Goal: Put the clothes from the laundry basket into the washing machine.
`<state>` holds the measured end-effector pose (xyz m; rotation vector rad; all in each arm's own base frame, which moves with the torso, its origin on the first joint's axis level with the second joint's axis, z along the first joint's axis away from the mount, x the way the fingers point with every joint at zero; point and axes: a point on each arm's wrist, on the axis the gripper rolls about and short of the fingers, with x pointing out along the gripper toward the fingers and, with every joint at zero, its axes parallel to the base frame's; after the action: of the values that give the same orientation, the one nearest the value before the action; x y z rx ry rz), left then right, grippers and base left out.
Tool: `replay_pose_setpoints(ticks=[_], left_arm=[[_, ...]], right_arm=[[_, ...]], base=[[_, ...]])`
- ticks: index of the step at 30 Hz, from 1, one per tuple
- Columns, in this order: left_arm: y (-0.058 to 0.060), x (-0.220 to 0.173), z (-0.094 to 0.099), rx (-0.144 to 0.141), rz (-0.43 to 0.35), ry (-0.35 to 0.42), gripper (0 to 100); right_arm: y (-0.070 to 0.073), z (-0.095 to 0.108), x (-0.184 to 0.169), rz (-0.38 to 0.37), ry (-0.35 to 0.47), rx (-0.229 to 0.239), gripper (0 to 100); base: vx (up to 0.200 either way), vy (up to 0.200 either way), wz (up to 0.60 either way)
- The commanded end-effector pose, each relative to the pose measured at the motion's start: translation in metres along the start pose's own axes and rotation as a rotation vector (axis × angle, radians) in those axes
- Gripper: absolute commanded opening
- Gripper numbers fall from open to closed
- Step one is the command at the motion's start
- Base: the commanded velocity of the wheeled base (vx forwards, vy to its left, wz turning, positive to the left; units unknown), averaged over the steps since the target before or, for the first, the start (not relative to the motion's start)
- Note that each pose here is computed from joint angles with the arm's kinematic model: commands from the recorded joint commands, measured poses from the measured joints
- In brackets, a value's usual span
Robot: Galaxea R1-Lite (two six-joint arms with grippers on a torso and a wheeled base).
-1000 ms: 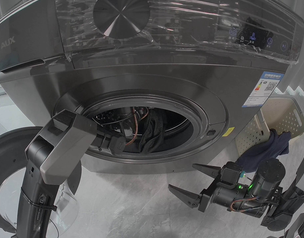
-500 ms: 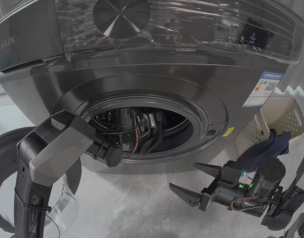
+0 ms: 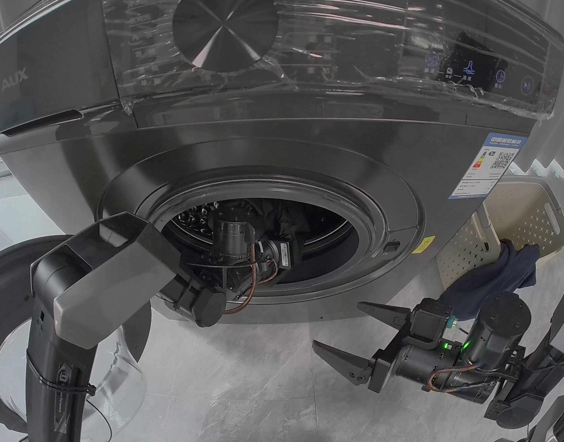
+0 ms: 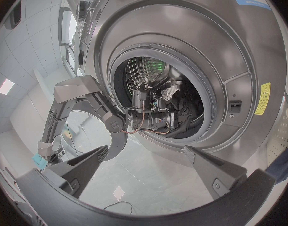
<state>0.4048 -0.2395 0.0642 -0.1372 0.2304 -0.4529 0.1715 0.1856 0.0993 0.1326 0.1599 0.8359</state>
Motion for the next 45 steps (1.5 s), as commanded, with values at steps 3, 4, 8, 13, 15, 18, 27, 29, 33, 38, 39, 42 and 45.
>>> replay_pose_setpoints(ticks=[3,4,8,13,15,18,27,29,33,38,39,42,45], left_arm=[[0.015,0.016,0.004,-0.007,0.035,-0.043,0],[0.015,0.019,0.013,-0.015,0.036,-0.084,0],[0.021,0.031,0.04,-0.034,0.075,-0.222,0],[0.023,0.044,0.056,-0.071,0.103,-0.358,0],[0.023,0.047,0.057,-0.076,0.115,-0.378,0],[0.023,0.048,0.057,-0.077,0.118,-0.38,0],[0.021,0.044,0.048,-0.079,0.119,-0.337,100],[0.018,0.038,0.048,-0.08,0.116,-0.32,100],[0.002,0.015,0.053,-0.063,0.099,-0.268,100],[-0.018,-0.026,0.045,0.069,0.065,-0.17,100],[-0.024,-0.038,0.046,0.085,0.048,-0.163,100],[-0.036,-0.062,0.044,0.094,-0.006,-0.149,100],[-0.046,-0.083,0.036,0.103,-0.046,-0.11,100]], right_arm=[[0.001,0.001,0.0,0.004,-0.004,0.0,100],[0.001,0.001,0.001,0.004,-0.004,0.0,100],[0.001,0.001,0.001,0.006,-0.007,0.0,100],[0.001,0.001,0.001,0.006,-0.008,0.0,100],[0.001,0.001,0.001,0.006,-0.007,0.0,100],[0.001,0.002,0.001,0.005,-0.008,0.0,100],[0.001,0.001,0.0,0.003,-0.006,0.0,100],[0.0,0.002,0.0,0.002,-0.009,0.0,100],[0.0,0.003,-0.002,0.002,-0.012,0.0,100],[0.001,0.002,-0.003,0.003,-0.009,0.0,100],[0.001,0.003,-0.004,0.005,-0.008,0.0,100],[0.002,0.002,-0.008,0.008,-0.002,0.001,100],[0.004,0.0,-0.011,0.012,0.009,0.002,100]], base=[[0.0,0.0,0.0],[0.0,0.0,0.0],[0.0,0.0,0.0],[0.0,0.0,0.0],[0.0,0.0,0.0],[0.0,0.0,0.0],[0.0,0.0,0.0],[0.0,0.0,0.0],[0.0,0.0,0.0],[0.0,0.0,0.0],[0.0,0.0,0.0],[0.0,0.0,0.0],[0.0,0.0,0.0]])
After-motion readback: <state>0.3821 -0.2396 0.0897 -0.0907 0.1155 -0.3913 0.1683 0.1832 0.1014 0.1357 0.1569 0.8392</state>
